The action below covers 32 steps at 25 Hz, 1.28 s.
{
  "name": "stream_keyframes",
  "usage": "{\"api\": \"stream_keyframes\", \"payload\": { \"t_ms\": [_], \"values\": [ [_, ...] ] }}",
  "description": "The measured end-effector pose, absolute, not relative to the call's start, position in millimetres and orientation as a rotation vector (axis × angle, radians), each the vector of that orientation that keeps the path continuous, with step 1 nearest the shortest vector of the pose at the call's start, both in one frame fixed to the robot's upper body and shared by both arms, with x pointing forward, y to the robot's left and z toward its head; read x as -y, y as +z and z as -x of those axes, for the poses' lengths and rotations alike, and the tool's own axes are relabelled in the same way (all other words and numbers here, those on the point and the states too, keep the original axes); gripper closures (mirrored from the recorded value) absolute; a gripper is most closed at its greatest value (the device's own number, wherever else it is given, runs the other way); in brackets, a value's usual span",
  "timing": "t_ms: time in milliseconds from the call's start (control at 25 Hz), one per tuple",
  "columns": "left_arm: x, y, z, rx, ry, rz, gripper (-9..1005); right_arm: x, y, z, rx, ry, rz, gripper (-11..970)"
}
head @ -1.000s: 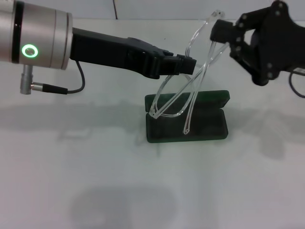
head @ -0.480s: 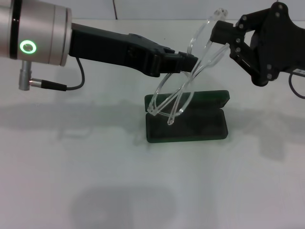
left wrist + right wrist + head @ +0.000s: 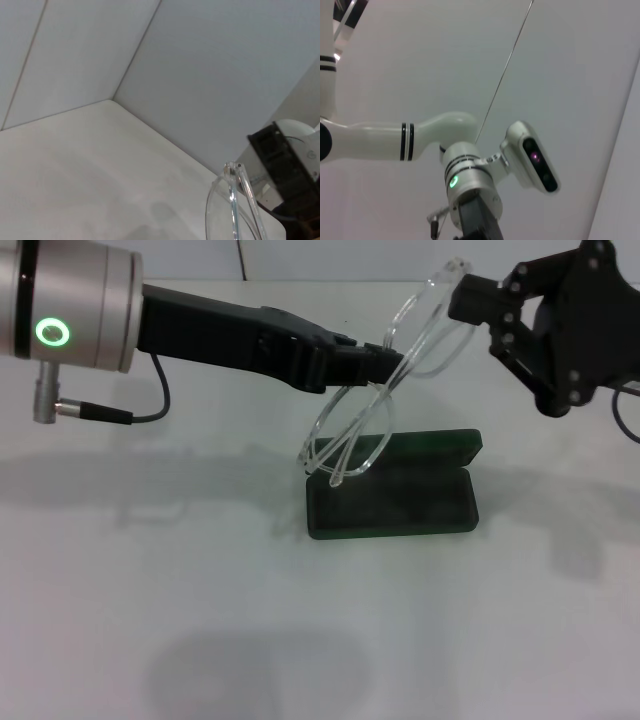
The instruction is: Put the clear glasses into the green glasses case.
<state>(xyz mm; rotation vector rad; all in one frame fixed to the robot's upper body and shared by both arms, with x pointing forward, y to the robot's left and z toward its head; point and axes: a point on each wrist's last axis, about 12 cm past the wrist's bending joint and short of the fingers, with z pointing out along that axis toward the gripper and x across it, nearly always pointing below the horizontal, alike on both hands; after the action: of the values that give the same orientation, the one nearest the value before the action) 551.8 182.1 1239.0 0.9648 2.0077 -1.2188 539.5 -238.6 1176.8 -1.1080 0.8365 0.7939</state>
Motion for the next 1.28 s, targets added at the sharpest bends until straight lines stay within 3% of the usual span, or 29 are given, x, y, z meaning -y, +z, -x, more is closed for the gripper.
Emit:
{"api": "stream_keyframes", "payload": {
  "t_ms": [1280],
  "values": [
    [-176.7, 1243.9, -548.6, -1.977, -1.301, -1.002, 924, 247.2, 1172.1, -533.2, -0.836, 0.776, 1.07, 953]
  ]
}}
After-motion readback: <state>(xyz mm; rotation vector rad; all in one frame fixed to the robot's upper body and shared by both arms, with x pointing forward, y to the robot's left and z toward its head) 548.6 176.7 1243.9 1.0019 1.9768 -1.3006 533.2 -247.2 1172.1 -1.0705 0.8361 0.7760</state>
